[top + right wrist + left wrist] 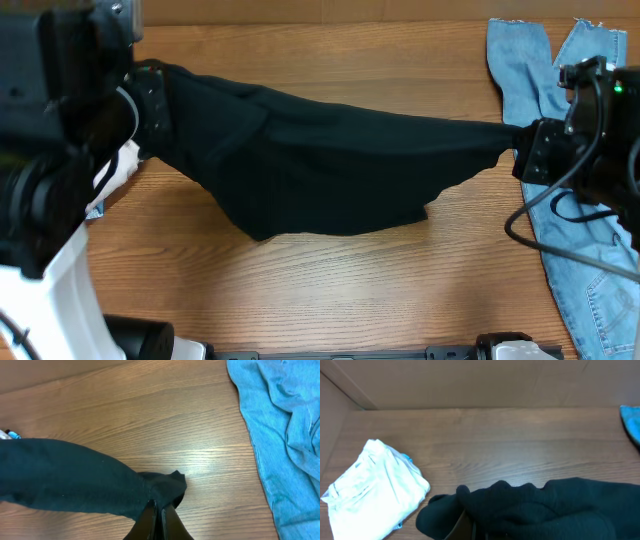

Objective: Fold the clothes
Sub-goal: 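Lift the black shirt with both grippers and pull it away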

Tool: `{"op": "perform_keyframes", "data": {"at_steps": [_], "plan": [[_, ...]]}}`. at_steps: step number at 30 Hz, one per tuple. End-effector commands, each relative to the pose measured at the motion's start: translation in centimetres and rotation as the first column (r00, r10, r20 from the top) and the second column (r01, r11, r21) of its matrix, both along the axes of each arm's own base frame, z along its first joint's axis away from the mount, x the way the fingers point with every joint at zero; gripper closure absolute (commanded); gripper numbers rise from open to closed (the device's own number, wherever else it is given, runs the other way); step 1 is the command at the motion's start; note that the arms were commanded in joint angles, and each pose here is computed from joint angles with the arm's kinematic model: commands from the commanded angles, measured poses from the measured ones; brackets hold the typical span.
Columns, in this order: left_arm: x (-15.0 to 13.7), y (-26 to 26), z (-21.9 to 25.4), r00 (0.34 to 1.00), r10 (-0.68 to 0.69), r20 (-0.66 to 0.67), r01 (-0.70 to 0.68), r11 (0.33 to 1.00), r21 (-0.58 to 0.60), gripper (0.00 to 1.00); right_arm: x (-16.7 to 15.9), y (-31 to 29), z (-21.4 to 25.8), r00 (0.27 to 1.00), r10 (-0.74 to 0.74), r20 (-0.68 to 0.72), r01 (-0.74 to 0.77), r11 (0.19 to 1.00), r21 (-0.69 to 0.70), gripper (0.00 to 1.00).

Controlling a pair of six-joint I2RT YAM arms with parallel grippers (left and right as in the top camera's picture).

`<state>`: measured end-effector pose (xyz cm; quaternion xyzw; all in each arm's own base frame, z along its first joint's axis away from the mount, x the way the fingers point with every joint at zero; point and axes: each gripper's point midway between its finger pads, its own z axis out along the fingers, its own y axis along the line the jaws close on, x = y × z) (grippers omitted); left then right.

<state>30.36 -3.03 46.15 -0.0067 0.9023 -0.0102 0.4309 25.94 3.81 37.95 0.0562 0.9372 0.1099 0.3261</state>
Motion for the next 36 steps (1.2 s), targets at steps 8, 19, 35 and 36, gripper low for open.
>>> {"op": "perform_keyframes", "data": {"at_steps": [8,19,35,36], "plan": [[-4.9,-0.3,3.6,0.99,-0.051,0.133,0.058,0.997,-0.047,0.96,-2.2,-0.4,2.7,0.994,-0.007,0.11,0.007,1.0,-0.001,0.96],[-0.3,-1.1,-0.3,0.999,-0.053,-0.012,0.052,0.998,-0.025,0.96,4.3,0.0,-2.5,0.997,0.008,-0.081,-0.01,1.0,-0.023,0.96],[22.4,2.8,-5.6,0.983,0.117,0.144,-0.109,0.992,-0.065,0.96,26.0,0.6,-0.7,0.946,-0.015,0.325,0.002,0.999,0.042,0.96],[22.3,3.5,-4.1,0.974,0.131,0.186,-0.116,0.989,-0.089,0.96,25.8,0.1,1.7,0.927,-0.03,0.375,0.017,0.999,0.038,0.96]]}}
